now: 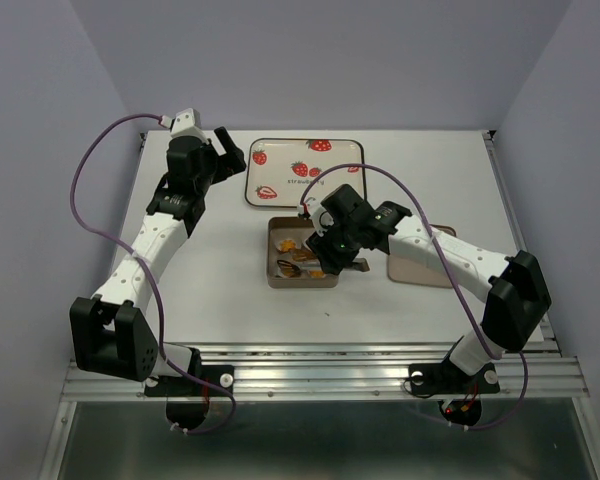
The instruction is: Pack the cookies
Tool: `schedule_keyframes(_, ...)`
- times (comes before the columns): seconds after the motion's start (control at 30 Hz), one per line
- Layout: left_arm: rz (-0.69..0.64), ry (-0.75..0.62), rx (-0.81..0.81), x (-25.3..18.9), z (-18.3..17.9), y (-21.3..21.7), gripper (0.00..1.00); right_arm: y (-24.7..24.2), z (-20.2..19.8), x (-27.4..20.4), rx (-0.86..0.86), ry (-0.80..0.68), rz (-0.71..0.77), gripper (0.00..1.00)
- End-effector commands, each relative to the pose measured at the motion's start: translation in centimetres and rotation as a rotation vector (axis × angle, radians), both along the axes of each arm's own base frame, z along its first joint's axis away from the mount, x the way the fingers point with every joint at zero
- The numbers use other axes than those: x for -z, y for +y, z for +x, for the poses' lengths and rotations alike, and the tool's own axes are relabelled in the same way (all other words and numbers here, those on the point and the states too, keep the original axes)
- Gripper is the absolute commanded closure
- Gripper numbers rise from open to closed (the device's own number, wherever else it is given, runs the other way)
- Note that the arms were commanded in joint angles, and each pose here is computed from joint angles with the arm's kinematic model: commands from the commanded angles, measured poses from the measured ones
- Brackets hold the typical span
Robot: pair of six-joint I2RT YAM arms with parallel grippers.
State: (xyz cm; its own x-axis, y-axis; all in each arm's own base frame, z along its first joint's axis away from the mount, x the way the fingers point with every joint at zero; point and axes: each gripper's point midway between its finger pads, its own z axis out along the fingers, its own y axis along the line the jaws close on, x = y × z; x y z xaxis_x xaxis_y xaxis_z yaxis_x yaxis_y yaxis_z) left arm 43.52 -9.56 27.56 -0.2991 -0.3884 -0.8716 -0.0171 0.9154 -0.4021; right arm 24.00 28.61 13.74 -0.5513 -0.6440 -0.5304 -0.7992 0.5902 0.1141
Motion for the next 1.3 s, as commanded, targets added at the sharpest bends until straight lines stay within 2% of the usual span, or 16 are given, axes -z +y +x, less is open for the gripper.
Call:
schedule_keyframes(0.0,0.003,-0.085,-0.004,-2.7,-0.4,0.3,0.01,0.9,0.8,-1.5,0.003,-0.056,0.043,0.49)
schedule_keyframes(0.83,0.005,-0.085,-0.001,-2.7,-0.2,0.2,0.01,0.5,1.6,-7.9,0.049,-0.208,0.15,0.49)
schedule_keyframes(0.93,0.005,-0.088,-0.004,-2.8,-0.1,0.3,0.01,0.0,3.4,-9.7,0.148,-0.289,0.165,0.51)
schedule_keyframes(1.0,0.006,-0.087,-0.006,-2.8,0.0,0.3,0.01,-1.3,5.5,-10.9,0.263,-0.379,0.131,0.52)
schedule_keyframes(1.07,0.006,-0.088,-0.006,-2.8,0.2,0.2,0.01,-2.4,7.6,-12.5,0.382,-0.434,0.161,0.52)
schedule_keyframes(1.23,0.006,-0.085,-0.006,-2.8,1.2,0.0,0.01,-8.1,14.5,-14.4,0.646,-0.492,0.252,0.52)
schedule_keyframes(1.27,0.004,-0.091,-0.003,-3.2,1.4,-0.1,0.01,-11.1,16.7,-14.9,0.732,-0.525,0.252,0.52)
